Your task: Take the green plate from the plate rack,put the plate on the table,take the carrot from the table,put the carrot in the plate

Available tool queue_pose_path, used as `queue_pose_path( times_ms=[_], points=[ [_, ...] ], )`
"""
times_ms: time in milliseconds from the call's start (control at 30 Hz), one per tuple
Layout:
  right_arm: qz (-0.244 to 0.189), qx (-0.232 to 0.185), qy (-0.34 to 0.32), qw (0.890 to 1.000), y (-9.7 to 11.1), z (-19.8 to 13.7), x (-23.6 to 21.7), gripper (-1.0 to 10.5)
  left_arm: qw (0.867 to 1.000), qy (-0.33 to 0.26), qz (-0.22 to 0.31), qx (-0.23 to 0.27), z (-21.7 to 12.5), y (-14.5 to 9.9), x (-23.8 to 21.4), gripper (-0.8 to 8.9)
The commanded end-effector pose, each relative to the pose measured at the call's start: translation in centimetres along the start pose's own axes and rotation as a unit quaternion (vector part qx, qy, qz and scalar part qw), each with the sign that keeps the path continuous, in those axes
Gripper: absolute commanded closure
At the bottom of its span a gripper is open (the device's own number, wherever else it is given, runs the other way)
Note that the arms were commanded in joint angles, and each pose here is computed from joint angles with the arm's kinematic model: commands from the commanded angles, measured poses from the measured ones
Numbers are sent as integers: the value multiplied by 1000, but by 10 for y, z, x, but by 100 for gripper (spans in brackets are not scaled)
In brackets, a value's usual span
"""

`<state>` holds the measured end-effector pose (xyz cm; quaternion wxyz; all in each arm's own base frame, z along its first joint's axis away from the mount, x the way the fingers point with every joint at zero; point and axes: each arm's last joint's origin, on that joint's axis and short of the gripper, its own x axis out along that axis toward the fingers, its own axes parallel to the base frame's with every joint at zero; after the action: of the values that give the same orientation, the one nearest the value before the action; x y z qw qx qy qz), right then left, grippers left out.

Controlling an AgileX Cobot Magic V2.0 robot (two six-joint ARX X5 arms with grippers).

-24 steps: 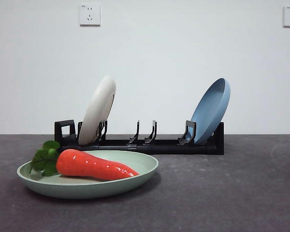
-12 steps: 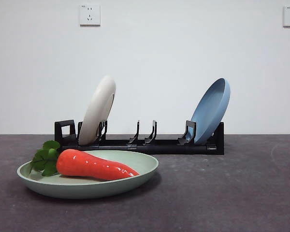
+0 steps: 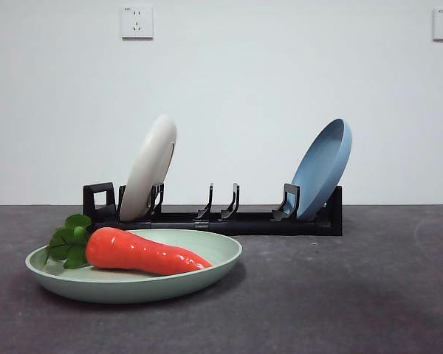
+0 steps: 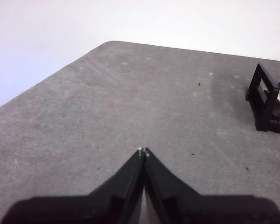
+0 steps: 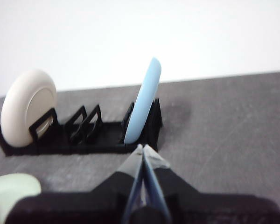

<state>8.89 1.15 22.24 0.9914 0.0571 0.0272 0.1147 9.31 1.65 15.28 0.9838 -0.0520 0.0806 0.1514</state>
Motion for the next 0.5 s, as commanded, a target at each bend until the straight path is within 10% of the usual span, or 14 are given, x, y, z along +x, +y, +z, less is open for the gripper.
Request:
queue_pose_path(
  times_ms=[33, 500],
  points=[
    [-1, 5, -20, 1000, -4, -22, 5, 946, 1000, 3, 4, -3, -4, 1, 1, 817],
    [-32, -7, 29, 999, -11, -67, 10, 946, 1000, 3, 4, -3, -4, 1, 1, 817]
  ],
)
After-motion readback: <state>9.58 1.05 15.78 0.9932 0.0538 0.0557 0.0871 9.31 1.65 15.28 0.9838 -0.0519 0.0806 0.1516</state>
